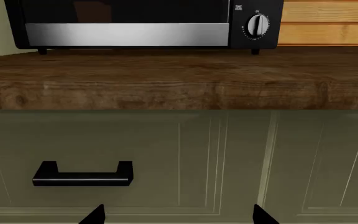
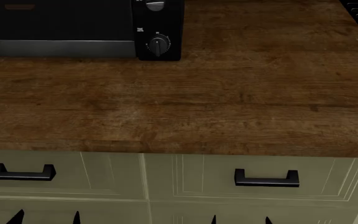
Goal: Turn on the toaster oven by setting the timer.
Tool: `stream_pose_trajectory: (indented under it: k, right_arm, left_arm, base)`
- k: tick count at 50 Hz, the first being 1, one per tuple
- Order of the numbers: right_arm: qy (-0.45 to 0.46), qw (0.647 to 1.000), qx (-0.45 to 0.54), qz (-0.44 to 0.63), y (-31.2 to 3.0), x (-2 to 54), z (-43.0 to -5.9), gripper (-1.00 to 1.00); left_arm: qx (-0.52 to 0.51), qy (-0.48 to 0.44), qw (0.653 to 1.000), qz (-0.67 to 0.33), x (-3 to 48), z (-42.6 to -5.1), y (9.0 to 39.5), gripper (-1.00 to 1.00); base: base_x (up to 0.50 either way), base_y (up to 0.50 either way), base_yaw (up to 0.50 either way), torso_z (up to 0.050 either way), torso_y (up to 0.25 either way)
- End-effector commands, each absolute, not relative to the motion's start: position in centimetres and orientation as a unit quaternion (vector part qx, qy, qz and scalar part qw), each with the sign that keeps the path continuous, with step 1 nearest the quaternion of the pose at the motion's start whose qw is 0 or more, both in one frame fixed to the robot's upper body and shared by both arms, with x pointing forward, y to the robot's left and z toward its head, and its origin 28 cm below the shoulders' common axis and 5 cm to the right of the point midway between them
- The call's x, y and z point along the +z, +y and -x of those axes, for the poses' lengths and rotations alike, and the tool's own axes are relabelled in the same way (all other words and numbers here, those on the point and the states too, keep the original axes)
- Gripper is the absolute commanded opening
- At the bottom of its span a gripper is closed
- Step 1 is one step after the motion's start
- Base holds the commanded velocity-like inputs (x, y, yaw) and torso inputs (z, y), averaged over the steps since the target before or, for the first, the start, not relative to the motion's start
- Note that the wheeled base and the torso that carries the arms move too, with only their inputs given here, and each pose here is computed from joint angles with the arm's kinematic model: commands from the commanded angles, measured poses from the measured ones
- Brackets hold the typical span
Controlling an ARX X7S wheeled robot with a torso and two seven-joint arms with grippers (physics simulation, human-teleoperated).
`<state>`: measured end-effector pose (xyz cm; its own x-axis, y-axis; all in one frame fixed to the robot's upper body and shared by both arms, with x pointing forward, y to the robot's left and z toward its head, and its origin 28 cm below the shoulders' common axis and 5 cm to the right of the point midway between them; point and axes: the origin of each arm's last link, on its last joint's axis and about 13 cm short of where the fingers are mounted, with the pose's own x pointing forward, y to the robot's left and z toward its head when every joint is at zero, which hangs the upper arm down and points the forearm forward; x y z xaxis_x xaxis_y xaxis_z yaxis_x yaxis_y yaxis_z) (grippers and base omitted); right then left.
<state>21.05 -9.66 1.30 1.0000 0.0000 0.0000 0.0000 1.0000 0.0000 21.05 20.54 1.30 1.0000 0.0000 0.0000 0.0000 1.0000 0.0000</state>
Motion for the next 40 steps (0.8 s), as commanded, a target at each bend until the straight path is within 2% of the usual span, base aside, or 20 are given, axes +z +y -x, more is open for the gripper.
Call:
stream_pose_trajectory:
  k: [1, 12, 19, 40]
  right_arm:
    - [0.000, 1.000, 0.000, 0.000, -9.6, 1.1, -21.1, 1.00]
    - [0.000, 1.000, 0.001, 0.002, -9.4, 1.5, -21.1, 1.00]
    - [-0.003, 1.000, 0.005, 0.002, -9.2, 1.6, -21.2, 1.00]
    - [-0.015, 1.000, 0.009, 0.009, -9.2, 2.9, -21.4, 1.00]
  left_arm:
    - [0.000, 0.000, 1.000, 0.000, 1.2, -21.1, 20.5, 1.00]
    - [-0.014, 0.012, 1.000, 0.021, 1.6, -20.8, 20.6, 1.00]
    - [-0.024, -0.016, 0.999, 0.035, 2.8, -20.6, 20.5, 1.00]
    - [-0.036, -0.024, 0.998, 0.036, 3.8, -20.4, 20.5, 1.00]
  base:
    - [0.00, 0.00, 0.00, 0.000, 0.000]
    - [0.00, 0.00, 0.00, 0.000, 0.000]
    - [0.00, 0.00, 0.00, 0.049, 0.000]
    - [0.00, 0.00, 0.00, 0.050, 0.000]
